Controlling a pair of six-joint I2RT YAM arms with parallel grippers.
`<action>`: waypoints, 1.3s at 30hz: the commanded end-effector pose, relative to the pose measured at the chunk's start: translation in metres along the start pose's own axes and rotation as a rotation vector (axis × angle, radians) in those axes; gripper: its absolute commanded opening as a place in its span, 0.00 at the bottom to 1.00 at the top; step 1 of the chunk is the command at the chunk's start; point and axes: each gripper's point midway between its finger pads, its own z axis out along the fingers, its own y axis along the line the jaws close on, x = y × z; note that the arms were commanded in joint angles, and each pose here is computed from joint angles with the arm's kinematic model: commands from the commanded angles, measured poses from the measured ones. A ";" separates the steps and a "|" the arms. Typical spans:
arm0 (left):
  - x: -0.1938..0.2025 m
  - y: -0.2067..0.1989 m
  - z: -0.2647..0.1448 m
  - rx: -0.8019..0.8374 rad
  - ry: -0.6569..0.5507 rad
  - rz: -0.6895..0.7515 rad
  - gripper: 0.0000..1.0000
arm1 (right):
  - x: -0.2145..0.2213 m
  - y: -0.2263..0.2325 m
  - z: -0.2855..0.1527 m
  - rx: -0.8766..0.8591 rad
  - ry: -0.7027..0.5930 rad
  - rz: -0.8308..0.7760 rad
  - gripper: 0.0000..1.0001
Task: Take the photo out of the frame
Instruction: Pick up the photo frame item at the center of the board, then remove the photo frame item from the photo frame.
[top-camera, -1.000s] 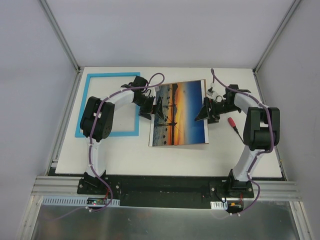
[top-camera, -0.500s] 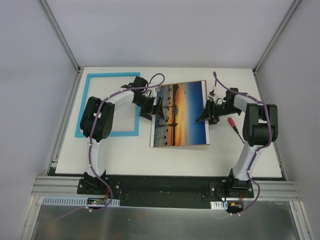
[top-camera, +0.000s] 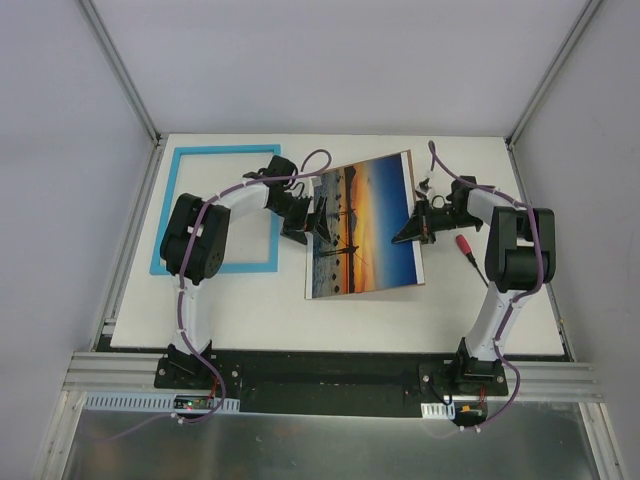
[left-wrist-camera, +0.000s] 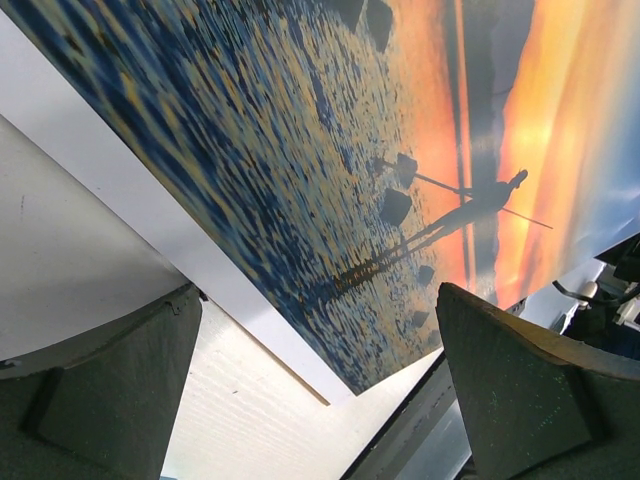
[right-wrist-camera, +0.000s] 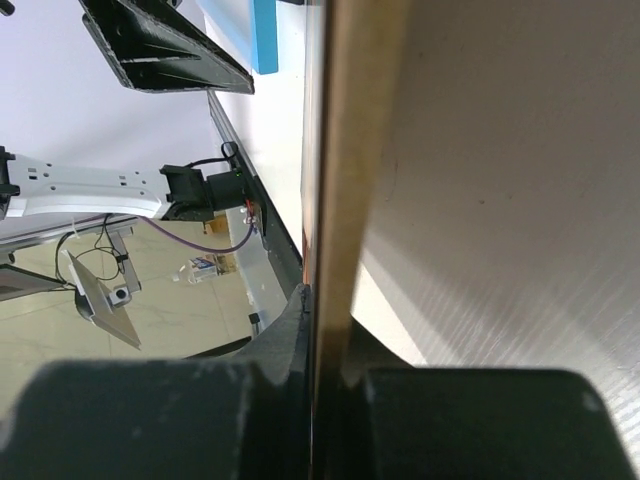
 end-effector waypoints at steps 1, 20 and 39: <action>-0.004 -0.035 -0.013 0.093 -0.030 0.077 0.99 | 0.003 0.011 0.003 -0.047 0.005 -0.051 0.01; -0.019 -0.019 -0.047 0.189 -0.096 -0.014 0.99 | -0.003 0.061 -0.029 -0.267 -0.085 -0.127 0.01; -0.017 -0.059 -0.062 0.469 -0.092 -0.006 0.99 | 0.002 0.095 -0.043 -0.389 -0.118 -0.210 0.01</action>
